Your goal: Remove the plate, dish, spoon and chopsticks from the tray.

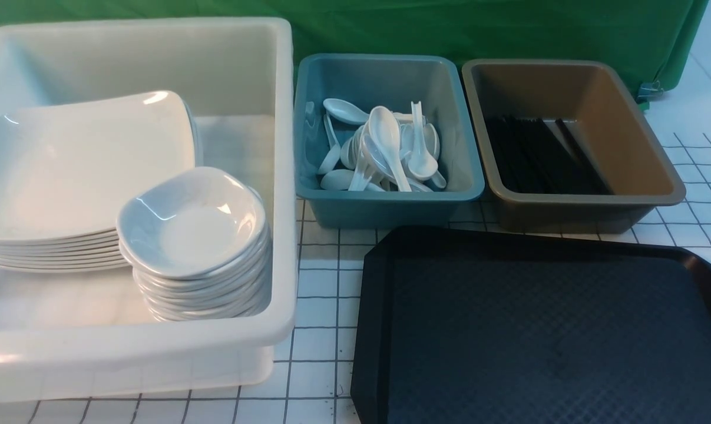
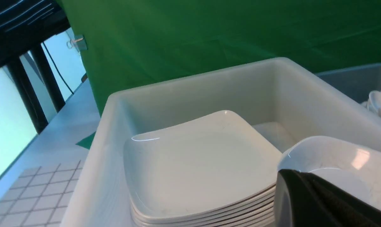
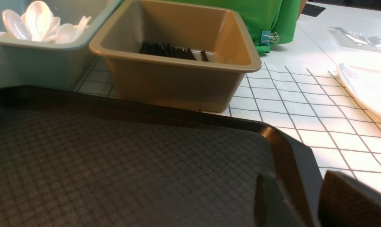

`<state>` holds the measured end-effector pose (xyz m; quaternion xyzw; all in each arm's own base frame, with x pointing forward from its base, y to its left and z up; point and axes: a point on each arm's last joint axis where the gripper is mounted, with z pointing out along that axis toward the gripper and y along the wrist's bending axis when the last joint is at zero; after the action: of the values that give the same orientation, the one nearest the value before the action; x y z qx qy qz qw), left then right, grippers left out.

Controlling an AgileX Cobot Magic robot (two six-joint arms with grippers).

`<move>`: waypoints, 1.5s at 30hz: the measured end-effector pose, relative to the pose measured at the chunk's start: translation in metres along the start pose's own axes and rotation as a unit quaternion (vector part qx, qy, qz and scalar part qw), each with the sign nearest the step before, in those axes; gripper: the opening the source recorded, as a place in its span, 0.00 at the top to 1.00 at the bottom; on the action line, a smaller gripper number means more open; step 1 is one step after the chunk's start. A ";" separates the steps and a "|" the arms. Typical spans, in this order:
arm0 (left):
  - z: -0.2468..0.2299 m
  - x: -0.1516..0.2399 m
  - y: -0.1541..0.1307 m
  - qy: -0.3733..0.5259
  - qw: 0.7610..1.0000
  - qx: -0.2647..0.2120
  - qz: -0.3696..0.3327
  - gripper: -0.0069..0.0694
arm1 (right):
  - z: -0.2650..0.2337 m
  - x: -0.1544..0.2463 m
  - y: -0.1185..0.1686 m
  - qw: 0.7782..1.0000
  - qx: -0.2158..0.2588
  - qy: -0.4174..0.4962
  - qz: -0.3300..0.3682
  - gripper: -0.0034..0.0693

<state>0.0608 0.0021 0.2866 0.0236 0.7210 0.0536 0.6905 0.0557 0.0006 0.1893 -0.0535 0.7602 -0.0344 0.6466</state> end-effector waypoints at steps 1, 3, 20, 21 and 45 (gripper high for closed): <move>0.002 0.015 -0.001 -0.006 1.000 -0.005 -0.016 0.91 | 0.000 0.000 0.000 1.000 0.000 0.000 0.000 0.62; 0.002 0.036 -0.003 -0.012 0.999 -0.009 -0.031 0.91 | 0.000 0.000 0.000 1.000 0.000 0.000 0.000 0.62; -0.001 0.094 -0.013 0.043 0.997 0.027 -0.064 0.91 | 0.000 0.000 0.000 1.000 0.000 0.000 0.000 0.62; -0.001 0.094 -0.013 0.045 0.997 0.028 -0.064 0.91 | 0.000 0.000 0.000 1.000 0.000 0.000 0.000 0.62; -0.001 0.095 -0.009 0.047 0.997 -0.008 -0.060 0.91 | 0.000 0.000 0.000 1.000 0.000 0.000 0.000 0.62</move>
<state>0.0558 0.0033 0.1917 -0.0275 0.7522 0.0188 0.6581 0.0557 0.0006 0.1893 -0.0538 0.7601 -0.0346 0.6466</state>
